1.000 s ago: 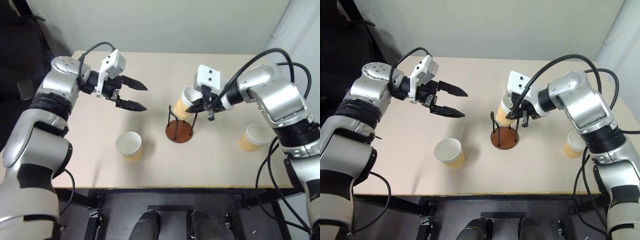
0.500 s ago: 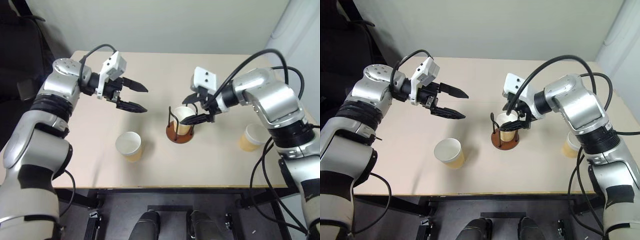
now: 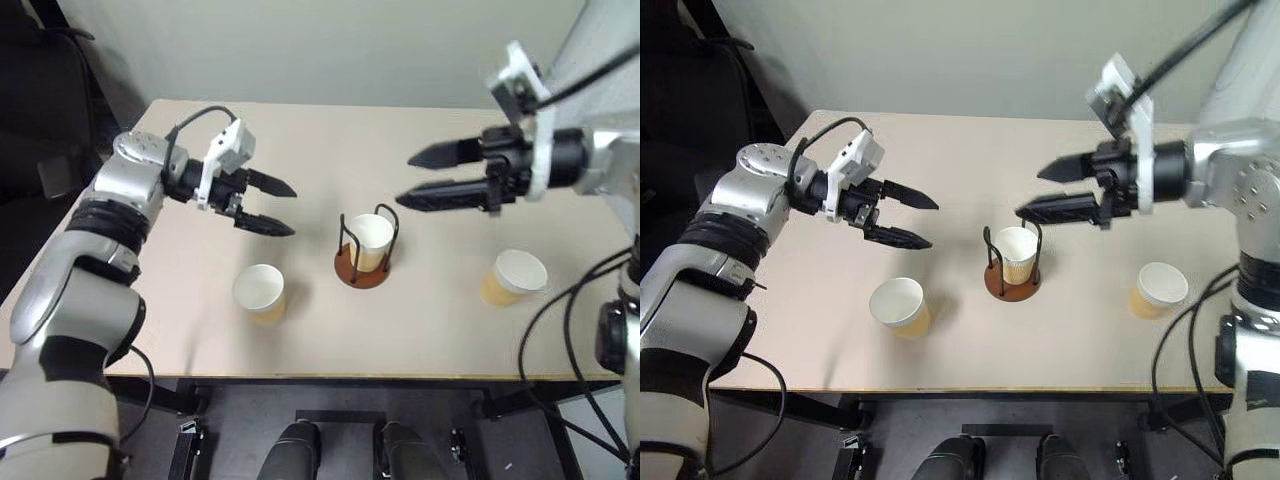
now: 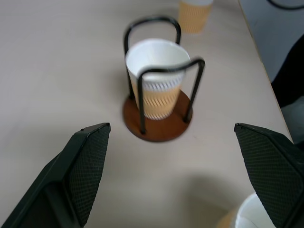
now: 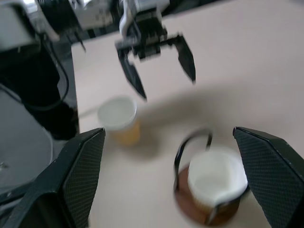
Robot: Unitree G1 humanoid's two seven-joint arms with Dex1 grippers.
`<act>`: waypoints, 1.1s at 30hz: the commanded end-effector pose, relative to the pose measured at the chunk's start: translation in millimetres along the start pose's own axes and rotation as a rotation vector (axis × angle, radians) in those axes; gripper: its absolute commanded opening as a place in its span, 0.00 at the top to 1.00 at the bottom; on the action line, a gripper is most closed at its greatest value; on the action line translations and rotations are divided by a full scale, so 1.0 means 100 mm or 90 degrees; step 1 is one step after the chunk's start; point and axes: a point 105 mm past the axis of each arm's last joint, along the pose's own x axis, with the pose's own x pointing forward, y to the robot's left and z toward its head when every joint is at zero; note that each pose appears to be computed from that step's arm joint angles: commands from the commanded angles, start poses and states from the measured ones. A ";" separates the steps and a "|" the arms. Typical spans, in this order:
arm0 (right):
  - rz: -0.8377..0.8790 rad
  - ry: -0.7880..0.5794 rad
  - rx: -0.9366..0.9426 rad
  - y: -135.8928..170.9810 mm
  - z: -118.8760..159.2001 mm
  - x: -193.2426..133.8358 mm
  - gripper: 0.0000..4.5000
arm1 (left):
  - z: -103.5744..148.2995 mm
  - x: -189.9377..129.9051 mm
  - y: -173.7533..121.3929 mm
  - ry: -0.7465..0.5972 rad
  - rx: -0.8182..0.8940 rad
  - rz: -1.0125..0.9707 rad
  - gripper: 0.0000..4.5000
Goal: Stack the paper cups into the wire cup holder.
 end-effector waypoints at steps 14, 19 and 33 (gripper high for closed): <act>-0.097 0.315 -0.134 -0.06 -0.97 -0.61 0.03 | 0.31 0.03 -0.02 -0.051 0.089 -0.025 0.00; -0.120 0.353 -0.147 -0.15 -1.11 -0.69 0.03 | 0.41 0.06 -0.01 -0.089 0.106 -0.024 0.00; -0.129 0.478 -0.164 -0.43 -1.68 -0.88 0.03 | 0.43 0.06 0.00 -0.093 0.105 -0.020 0.00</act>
